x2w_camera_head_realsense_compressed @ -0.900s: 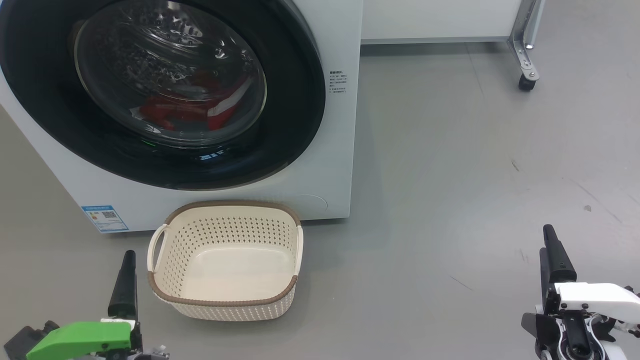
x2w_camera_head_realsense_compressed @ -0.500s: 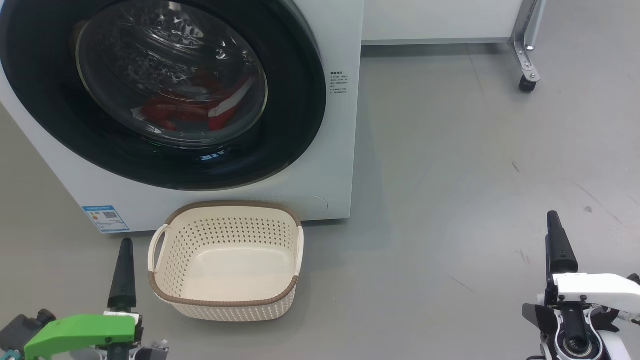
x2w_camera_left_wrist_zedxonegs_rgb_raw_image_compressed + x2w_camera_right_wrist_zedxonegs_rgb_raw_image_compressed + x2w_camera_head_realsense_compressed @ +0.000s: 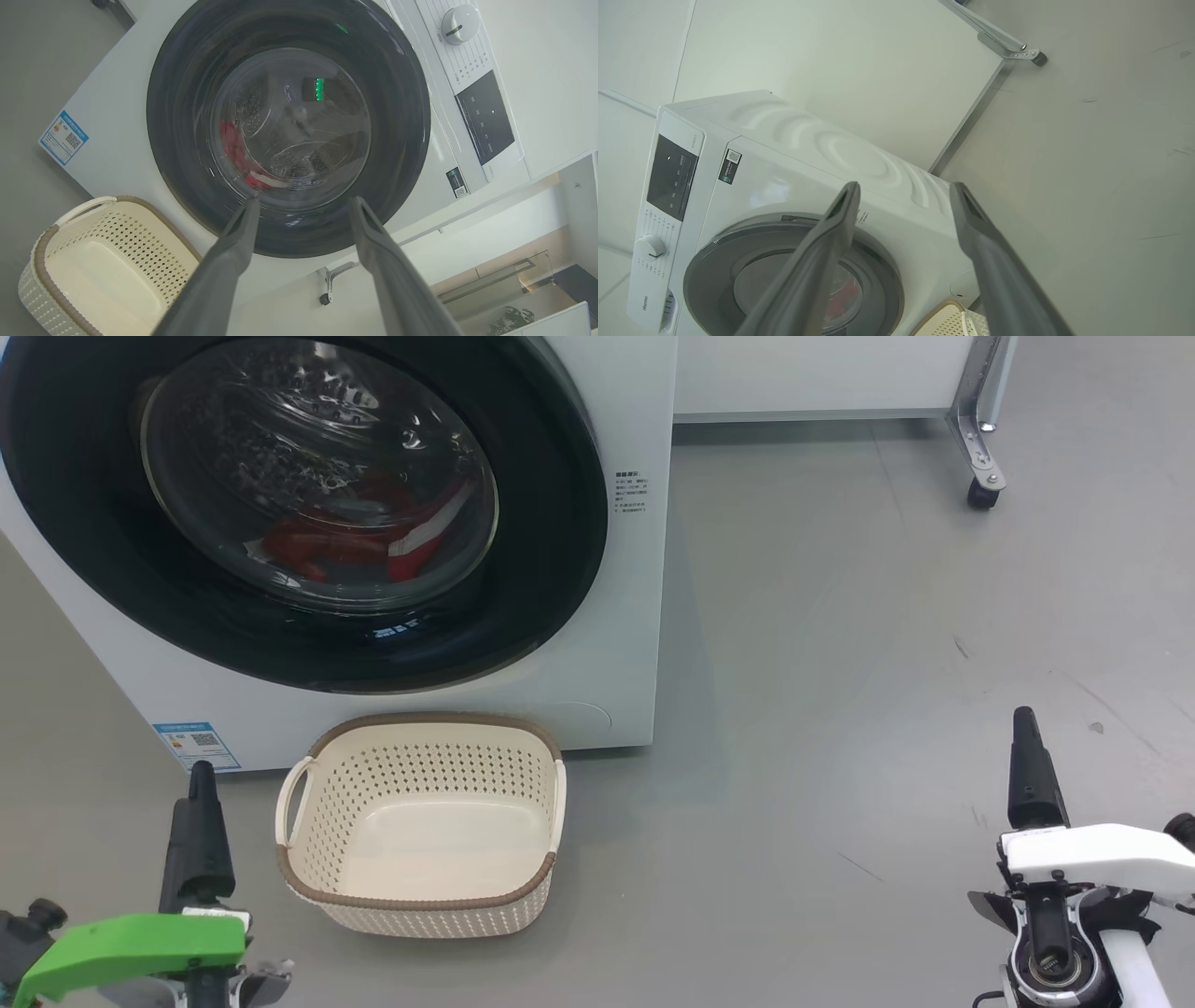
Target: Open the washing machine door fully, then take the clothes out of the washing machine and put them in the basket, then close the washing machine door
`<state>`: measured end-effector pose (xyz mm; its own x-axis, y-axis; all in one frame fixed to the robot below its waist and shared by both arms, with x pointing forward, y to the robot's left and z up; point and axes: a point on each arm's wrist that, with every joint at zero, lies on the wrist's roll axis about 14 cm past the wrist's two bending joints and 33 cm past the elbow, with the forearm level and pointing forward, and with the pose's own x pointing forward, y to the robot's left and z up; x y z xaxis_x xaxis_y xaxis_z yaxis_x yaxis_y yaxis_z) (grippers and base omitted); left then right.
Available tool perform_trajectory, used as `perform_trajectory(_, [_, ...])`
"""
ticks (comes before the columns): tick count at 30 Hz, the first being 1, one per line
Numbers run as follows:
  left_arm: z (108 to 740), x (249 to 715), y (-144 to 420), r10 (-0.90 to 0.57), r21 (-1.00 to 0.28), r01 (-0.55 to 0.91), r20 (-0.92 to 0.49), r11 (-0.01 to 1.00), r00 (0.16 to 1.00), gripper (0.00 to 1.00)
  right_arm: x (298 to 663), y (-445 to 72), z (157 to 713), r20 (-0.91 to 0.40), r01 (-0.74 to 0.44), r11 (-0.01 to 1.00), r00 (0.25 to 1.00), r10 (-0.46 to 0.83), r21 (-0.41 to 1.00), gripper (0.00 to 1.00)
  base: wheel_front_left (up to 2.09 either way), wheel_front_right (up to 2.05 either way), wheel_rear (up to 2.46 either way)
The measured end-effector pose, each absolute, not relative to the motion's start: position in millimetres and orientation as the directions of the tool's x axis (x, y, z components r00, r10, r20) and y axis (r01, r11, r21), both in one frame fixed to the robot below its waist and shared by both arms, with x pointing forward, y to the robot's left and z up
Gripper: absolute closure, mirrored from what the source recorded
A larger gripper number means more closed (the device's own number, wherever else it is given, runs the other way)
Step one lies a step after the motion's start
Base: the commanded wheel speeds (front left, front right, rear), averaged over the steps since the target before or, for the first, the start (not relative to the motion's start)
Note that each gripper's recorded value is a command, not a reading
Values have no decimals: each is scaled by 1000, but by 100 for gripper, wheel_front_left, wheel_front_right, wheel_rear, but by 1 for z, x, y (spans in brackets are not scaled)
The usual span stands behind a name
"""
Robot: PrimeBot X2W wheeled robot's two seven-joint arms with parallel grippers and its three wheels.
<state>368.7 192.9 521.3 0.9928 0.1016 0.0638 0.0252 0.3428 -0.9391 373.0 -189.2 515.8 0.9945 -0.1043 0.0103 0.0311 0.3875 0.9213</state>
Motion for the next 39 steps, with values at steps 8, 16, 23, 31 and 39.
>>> perform_trajectory(8, [527, 369, 184, 81, -882, 37, 84, 470, 993, 0, 376, -187, 529, 48, 16, 501, 992, -114, 866, 0, 0, 0, 0])
perform_trajectory(16, [536, 369, 179, 69, -787, 51, 118, 615, 991, 0, 376, -173, 535, 77, -8, 623, 994, -83, 782, 0, 0, 0, 0])
perform_trajectory(23, [547, 369, 170, 45, -684, 78, 161, 725, 986, 0, 376, -164, 537, 88, -12, 703, 994, -71, 711, 0, 0, 0, 0])
perform_trajectory(31, [551, 367, 155, 2, -543, 102, 188, 834, 982, 0, 375, -153, 539, 107, -26, 787, 993, -50, 616, 0, 0, 0, 0])
perform_trajectory(39, [547, 365, 144, -16, -467, 101, 182, 878, 983, 0, 374, -147, 535, 107, -21, 849, 993, -43, 528, 0, 0, 0, 0])
